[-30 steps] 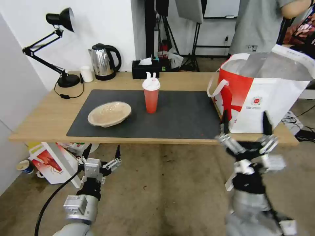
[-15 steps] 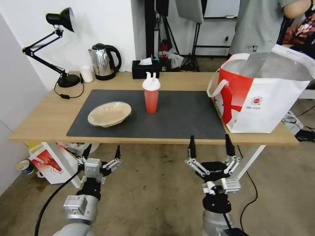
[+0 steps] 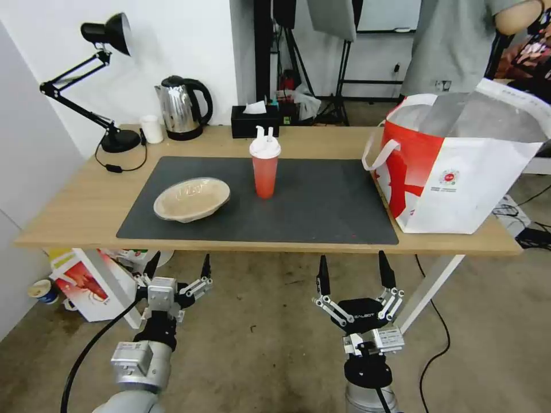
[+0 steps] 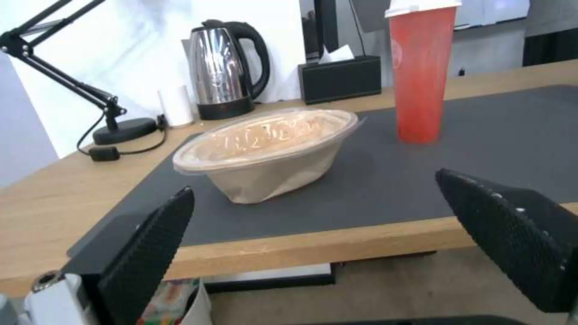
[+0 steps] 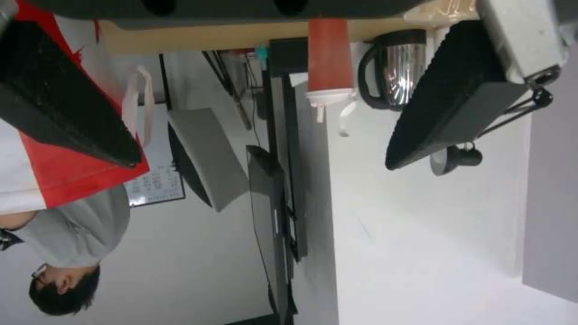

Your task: Pick up the trash from the table and place it into the takeout bag.

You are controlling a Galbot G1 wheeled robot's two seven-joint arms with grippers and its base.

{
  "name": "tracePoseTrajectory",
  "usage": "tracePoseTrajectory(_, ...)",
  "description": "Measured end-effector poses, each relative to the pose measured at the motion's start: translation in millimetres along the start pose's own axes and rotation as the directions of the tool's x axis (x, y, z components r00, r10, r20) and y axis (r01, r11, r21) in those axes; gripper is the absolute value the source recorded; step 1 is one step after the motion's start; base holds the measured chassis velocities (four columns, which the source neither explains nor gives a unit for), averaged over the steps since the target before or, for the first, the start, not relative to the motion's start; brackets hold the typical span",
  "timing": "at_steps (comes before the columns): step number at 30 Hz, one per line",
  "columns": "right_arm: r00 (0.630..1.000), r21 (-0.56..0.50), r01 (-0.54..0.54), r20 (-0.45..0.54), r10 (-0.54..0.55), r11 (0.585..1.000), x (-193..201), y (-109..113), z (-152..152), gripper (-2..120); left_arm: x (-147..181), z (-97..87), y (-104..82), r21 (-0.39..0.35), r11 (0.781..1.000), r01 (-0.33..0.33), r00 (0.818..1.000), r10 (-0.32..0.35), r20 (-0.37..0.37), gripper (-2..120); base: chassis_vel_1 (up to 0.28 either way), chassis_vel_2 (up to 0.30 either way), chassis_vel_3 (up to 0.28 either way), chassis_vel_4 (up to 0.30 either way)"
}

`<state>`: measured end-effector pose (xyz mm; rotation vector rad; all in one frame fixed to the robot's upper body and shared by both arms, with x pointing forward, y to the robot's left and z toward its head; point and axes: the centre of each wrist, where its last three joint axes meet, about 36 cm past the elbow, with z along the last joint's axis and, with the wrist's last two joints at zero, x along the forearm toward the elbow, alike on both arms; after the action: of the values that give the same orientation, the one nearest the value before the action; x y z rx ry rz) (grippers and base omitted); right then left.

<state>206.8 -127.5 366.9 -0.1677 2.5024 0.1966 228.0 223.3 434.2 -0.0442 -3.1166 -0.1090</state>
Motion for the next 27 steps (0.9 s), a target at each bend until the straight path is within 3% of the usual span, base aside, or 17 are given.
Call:
tracePoseTrajectory(17, 1.0, -0.002, -0.008, 0.0, 0.008, 1.0, 2, 4, -7, 100, 0, 0.0, 0.0, 0.0, 1.0, 0.0, 1.0, 0.0, 0.0, 100, 0.0, 0.0, 0.0, 0.0)
tracePoseTrajectory(27, 0.999, -0.038, 0.006, 0.051, -0.004, 0.999, -8, 17, -33, 100, 0, 0.0, 0.0, 0.0, 1.0, 0.0, 1.0, 0.0, 0.0, 100, 0.0, 0.0, 0.0, 0.0)
